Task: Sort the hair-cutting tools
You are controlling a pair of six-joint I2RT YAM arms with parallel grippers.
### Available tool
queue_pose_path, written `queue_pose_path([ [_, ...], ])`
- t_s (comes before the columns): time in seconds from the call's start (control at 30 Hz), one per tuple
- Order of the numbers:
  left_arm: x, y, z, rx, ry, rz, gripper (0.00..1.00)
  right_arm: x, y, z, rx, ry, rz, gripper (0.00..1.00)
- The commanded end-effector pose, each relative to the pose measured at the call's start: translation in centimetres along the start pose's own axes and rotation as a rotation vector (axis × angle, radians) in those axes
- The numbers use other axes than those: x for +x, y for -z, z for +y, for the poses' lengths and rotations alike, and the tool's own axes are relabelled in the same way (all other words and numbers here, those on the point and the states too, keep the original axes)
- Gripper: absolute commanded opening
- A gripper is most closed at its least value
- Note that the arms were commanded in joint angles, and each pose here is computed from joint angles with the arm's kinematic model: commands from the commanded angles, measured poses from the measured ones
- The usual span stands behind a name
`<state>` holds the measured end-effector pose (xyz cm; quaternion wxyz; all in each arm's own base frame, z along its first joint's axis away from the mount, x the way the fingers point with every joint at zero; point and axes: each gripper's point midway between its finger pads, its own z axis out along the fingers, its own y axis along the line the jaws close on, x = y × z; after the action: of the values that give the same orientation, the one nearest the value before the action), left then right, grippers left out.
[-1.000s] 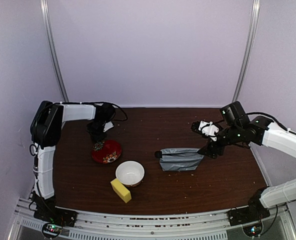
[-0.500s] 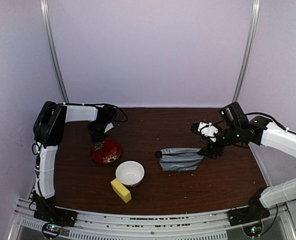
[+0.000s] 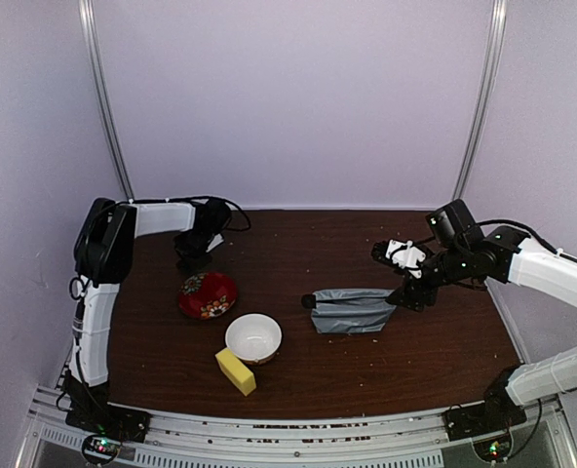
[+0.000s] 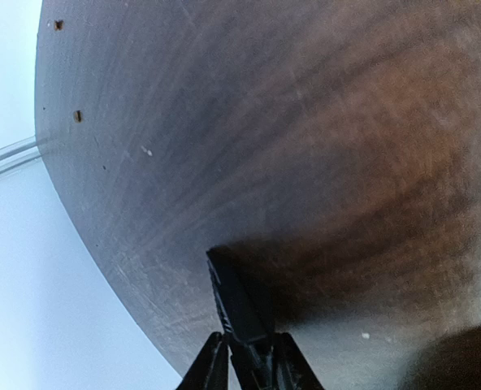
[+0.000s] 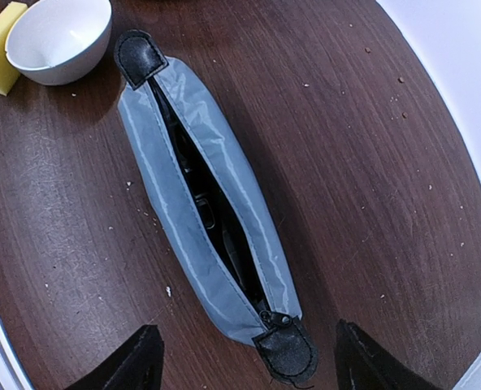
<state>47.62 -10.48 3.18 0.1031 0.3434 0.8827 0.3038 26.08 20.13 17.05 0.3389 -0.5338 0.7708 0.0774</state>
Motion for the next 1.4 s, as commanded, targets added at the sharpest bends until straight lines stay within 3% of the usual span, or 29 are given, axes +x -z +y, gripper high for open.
queue_pose_path([
  [0.0,0.5,-0.7,0.2,-0.004,0.017,0.059,0.18,-0.5,0.6,-0.6,0.019,0.008,-0.008,0.73],
  [0.47,1.1,-1.0,-0.9,0.063,0.022,0.132,0.22,-0.4,0.6,-0.6,0.022,0.008,-0.004,0.73],
  [0.9,2.0,-0.2,-0.1,-0.016,0.019,0.169,0.0,-0.4,0.8,-0.8,0.028,0.006,-0.007,0.72],
  [1.13,1.6,7.0,1.0,-0.041,0.088,0.043,0.0,-0.2,0.5,-0.7,0.021,0.007,0.005,0.71],
  [1.37,-0.3,16.7,-1.5,0.166,0.156,-0.221,0.0,-0.2,0.3,-0.7,0.017,0.005,0.009,0.71],
])
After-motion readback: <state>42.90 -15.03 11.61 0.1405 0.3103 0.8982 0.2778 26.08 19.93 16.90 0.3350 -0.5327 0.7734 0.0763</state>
